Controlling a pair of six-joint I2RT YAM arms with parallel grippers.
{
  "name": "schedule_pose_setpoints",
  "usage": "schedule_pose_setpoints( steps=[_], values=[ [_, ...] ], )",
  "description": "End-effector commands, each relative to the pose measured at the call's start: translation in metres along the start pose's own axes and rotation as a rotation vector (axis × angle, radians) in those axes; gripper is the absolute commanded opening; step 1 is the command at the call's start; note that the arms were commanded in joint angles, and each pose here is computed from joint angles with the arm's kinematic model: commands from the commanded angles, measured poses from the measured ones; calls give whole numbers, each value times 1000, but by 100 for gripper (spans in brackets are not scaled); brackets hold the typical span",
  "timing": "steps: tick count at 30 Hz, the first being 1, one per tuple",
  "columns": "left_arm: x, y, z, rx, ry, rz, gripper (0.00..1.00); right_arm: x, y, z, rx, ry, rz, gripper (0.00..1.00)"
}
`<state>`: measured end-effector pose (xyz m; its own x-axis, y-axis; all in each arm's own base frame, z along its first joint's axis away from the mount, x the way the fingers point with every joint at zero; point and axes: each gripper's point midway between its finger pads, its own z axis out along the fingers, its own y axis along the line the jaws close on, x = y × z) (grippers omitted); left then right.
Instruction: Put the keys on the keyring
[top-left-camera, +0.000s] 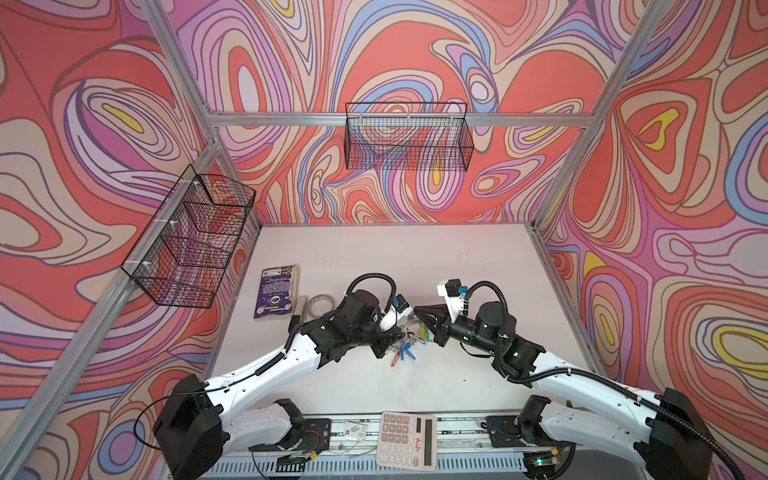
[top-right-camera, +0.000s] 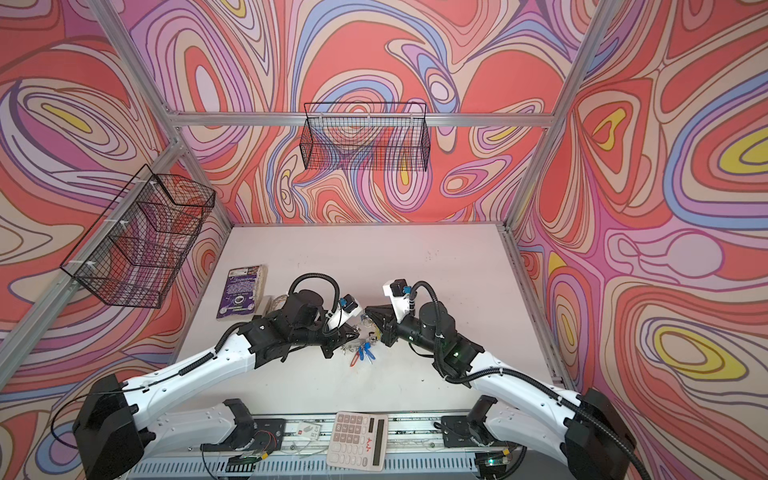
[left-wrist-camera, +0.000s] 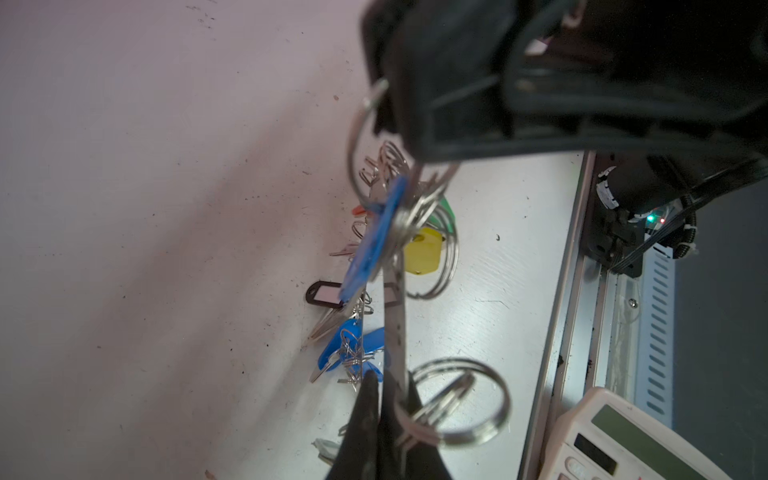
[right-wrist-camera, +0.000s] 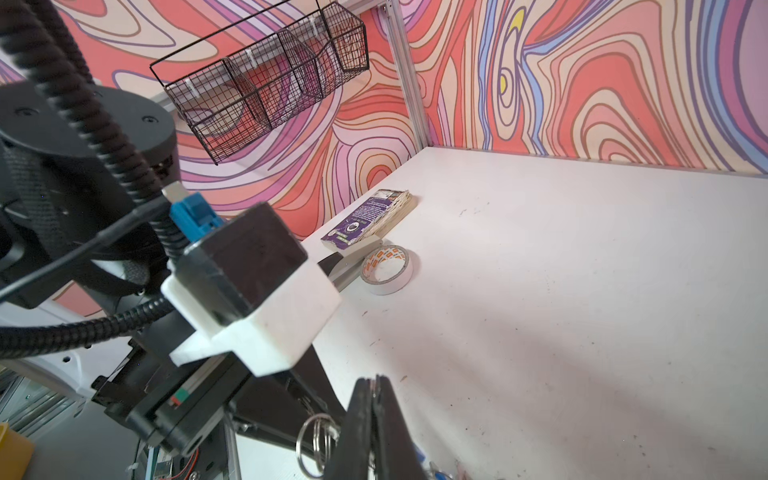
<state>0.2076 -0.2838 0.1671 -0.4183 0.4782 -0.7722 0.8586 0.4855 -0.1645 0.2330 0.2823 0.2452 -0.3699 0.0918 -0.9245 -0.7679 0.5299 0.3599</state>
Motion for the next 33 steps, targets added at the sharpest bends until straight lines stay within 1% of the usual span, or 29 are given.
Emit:
schedule_pose_setpoints(
  steps=[1, 6, 8, 10, 12, 14, 16, 19, 21, 22, 24, 26, 28, 31, 33],
  values=[
    [-24, 3, -15, -47, -92, -7, 0, -21, -1, -6, 19, -92, -6, 0],
    [-30, 6, -29, -88, -95, 20, 0, -20, -5, -13, 41, -110, 10, 0],
    [-26, 10, -34, -121, -45, 36, 0, -18, -6, -17, 45, -126, 25, 1],
    [-26, 11, -40, -139, -4, 70, 0, -13, -8, -25, 48, -152, 47, 7],
    [-29, 10, -43, -133, 12, 99, 0, -8, -10, -31, 43, -180, 77, 17],
    [-31, 7, -46, -125, 28, 123, 0, -2, -11, -35, 35, -197, 102, 22],
    [-35, 9, -50, -141, 34, 149, 0, 0, -15, -39, 57, -210, 120, 27],
    [-41, 7, -56, -161, 40, 214, 0, -5, -20, -45, 97, -228, 112, 33],
    [-45, 2, -59, -175, 56, 281, 0, -10, -27, -47, 152, -230, 98, 37],
    [-47, 1, -60, -187, 64, 309, 0, -13, -31, -50, 179, -237, 94, 41],
    [-50, 6, -62, -228, 70, 326, 0, -20, -32, -52, 200, -249, 76, 47],
    [-53, 10, -62, -252, 61, 323, 0, -23, -30, -49, 201, -232, 65, 48],
    [-57, 8, -61, -244, 26, 309, 0, -25, -25, -44, 176, -202, 54, 48],
    [-62, 7, -59, -245, -34, 293, 0, -27, -6, -35, 85, -145, 40, 48],
    [-65, 6, -56, -239, -68, 283, 0, -23, 1, -29, 46, -97, 51, 48]
  ],
)
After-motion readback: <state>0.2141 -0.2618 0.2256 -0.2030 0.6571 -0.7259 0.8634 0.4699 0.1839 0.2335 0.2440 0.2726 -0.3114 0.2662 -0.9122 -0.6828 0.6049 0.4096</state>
